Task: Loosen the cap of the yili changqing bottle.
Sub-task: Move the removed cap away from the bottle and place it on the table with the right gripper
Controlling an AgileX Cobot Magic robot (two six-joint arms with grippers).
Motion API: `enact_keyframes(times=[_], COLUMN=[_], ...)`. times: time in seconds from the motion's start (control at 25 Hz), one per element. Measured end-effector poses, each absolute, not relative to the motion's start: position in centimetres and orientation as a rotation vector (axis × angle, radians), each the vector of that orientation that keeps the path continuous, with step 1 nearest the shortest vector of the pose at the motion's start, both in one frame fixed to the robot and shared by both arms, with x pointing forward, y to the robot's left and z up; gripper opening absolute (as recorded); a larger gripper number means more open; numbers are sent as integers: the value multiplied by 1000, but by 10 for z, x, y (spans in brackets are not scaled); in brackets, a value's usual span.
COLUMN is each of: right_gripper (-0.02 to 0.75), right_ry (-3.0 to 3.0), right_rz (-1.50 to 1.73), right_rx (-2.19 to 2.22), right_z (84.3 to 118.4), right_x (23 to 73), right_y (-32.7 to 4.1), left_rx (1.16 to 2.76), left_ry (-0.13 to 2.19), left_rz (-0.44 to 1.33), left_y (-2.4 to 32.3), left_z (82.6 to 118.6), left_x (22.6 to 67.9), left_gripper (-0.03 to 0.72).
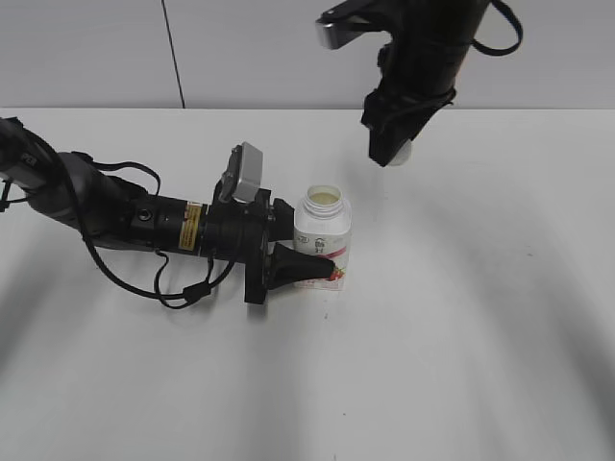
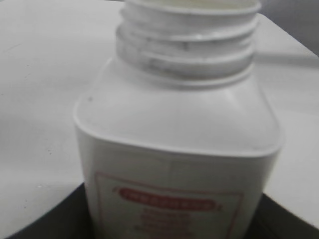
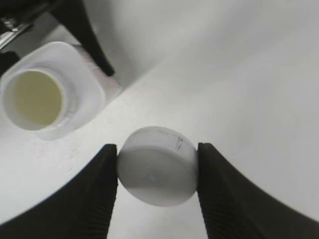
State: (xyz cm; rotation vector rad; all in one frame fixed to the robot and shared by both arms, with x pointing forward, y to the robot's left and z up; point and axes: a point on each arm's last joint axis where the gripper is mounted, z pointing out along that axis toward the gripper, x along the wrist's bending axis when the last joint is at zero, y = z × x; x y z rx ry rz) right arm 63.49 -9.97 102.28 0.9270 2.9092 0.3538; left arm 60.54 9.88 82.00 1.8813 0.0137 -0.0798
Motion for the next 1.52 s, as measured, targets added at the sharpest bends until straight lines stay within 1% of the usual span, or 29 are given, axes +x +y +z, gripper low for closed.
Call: enact_keyframes(times=[0.16,0.36,0.56,0.68,0.8,0.96,1.52], right_gripper=[386,386,386,386,386,386,386], right_ry=[2804,2671,2542,2481,2436,2406,2371], right_rz=[343,418,404,378,346,307,274], right_rx=[1289,1648,1892,2038,2124,2154,2089], right_z=[1015,988,958,937,918,904,902], right_x=[651,663,660,650,639,631,633], right_y=[-147,-208,-256,-279,-293,-298,-303], left_rx=[1881,1881,1880,1880,1880,1880,1880], left_ry=[14,14,13,13,14,14,14], left_rz=[-80,-80,-80,-80,-80,-80,-80], left_y=[99,99,99,99,99,99,99], left_z=[820,820,820,820,820,820,820], left_x=[605,605,605,605,605,605,605], left_gripper=[403,403,403,403,403,403,403])
